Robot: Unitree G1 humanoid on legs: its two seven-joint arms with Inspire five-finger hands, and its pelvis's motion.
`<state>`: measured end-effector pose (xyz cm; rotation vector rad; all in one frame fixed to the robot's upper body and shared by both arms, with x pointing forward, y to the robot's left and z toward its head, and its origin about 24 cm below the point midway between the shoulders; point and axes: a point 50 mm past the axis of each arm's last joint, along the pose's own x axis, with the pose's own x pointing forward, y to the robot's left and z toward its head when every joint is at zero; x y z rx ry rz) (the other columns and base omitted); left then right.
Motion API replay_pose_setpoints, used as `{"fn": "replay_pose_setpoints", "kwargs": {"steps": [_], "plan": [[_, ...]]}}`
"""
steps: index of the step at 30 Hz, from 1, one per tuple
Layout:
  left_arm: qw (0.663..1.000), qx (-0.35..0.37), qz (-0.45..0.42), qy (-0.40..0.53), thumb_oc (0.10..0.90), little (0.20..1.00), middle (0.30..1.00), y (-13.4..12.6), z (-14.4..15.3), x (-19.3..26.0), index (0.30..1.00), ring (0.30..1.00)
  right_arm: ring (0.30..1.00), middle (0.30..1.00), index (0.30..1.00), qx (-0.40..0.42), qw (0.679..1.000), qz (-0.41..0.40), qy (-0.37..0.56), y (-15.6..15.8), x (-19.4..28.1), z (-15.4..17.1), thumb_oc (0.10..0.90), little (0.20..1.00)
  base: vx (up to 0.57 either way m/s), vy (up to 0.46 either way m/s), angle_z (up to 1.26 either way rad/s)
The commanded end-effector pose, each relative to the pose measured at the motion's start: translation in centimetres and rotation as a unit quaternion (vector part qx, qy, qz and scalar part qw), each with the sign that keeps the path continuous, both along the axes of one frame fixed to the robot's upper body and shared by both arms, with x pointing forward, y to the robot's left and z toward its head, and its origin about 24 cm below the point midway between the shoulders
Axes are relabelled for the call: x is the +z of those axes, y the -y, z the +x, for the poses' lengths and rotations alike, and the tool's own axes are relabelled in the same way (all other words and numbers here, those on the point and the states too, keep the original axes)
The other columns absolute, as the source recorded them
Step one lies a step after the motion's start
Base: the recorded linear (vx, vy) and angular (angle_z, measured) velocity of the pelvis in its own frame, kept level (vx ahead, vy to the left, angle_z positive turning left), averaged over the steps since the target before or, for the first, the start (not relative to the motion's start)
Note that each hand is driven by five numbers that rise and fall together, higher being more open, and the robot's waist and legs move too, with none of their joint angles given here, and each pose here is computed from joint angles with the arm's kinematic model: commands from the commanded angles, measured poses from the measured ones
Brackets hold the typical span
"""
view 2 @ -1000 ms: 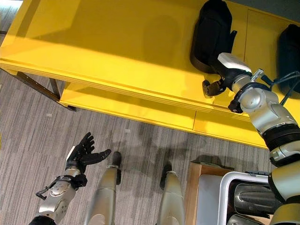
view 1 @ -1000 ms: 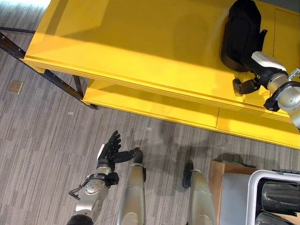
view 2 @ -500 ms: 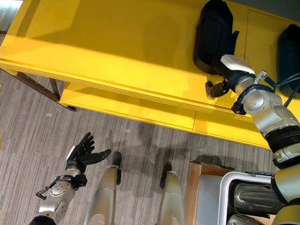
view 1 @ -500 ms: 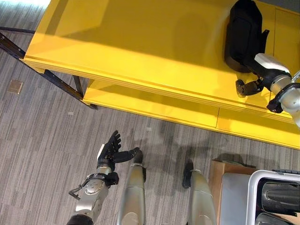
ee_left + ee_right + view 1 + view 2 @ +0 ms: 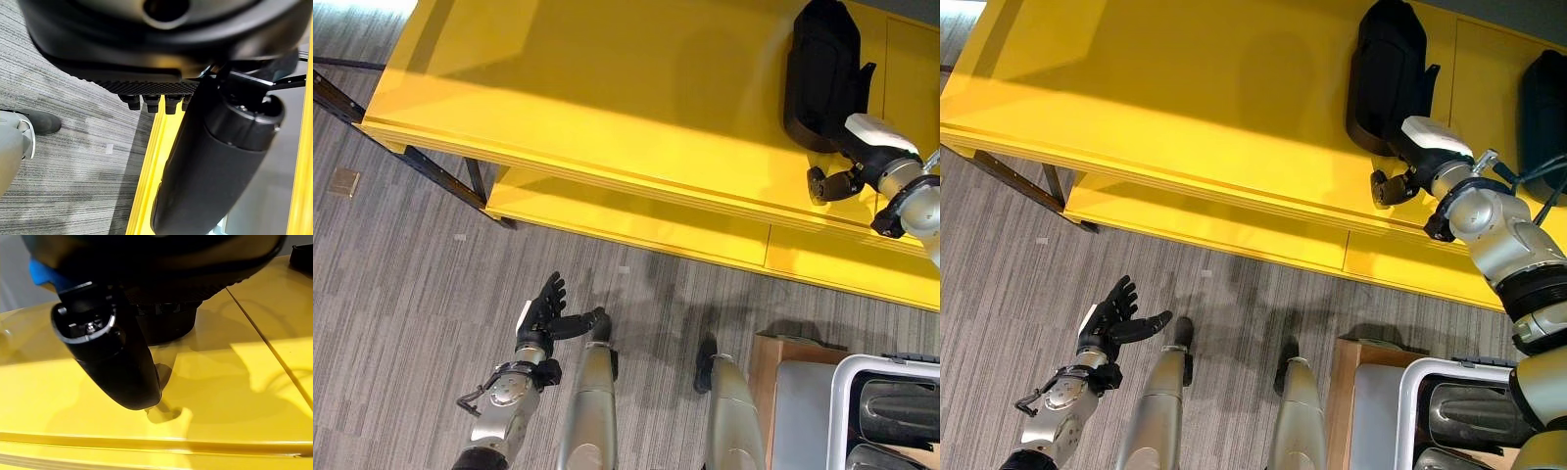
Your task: Move parts from the plastic box to the shelf.
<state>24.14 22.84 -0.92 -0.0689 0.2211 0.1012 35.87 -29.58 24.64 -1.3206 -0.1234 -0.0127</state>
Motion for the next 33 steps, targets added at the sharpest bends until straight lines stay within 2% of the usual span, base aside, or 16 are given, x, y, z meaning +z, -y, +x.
{"fn": "replay_pose_setpoints", "kwargs": {"steps": [1,15,24,25,26,29,31,33], "plan": [[0.997,0.004,0.019,0.080,0.900,1.000,1.000,-1.5,0.2,3.1,1.000,1.000,1.000,1.000,1.000,-0.006,0.995,0.021,0.101,1.2,4.8,-1.6,0.900,1.000,0.00,0.000,0.00],[0.996,0.025,0.027,0.078,0.900,1.000,1.000,-2.6,-0.4,3.1,1.000,1.000,1.000,1.000,1.000,0.086,0.969,0.020,0.230,-1.6,11.1,-4.9,0.900,1.000,0.00,0.001,-0.03],[0.996,0.040,0.028,0.077,0.900,1.000,1.000,-3.0,-0.7,3.1,1.000,1.000,1.000,1.000,1.000,0.092,0.957,0.010,0.274,-1.5,11.5,-6.8,0.900,1.000,0.00,0.000,0.00],[0.996,0.044,0.029,0.079,0.900,1.000,1.000,-3.0,-0.7,3.1,1.000,1.000,1.000,1.000,1.000,0.099,0.952,0.024,0.290,-1.6,11.4,-7.2,0.900,1.000,0.00,0.000,0.00],[0.995,0.054,0.024,0.079,0.900,1.000,1.000,-2.9,-0.7,3.0,1.000,1.000,1.000,1.000,1.000,0.124,0.939,0.087,0.308,-2.0,9.9,-7.6,0.900,1.000,0.00,0.000,0.00],[0.995,0.054,0.029,0.077,0.900,1.000,1.000,-2.9,-0.7,3.0,1.000,1.000,1.000,1.000,1.000,0.131,0.936,0.111,0.309,-1.9,9.0,-8.1,0.900,1.000,0.00,-0.003,-0.02],[0.995,0.057,0.024,0.074,0.900,1.000,1.000,-2.7,-0.8,2.9,1.000,1.000,1.000,1.000,1.000,0.152,0.916,0.214,0.303,-2.1,5.4,-8.7,0.900,1.000,0.01,-0.021,0.02],[0.996,0.057,0.027,0.069,0.900,1.000,1.000,-2.7,-0.9,2.7,1.000,1.000,1.000,1.000,1.000,0.170,0.915,0.235,0.281,-2.7,3.6,-9.4,0.900,1.000,0.01,-0.008,0.04]]}}
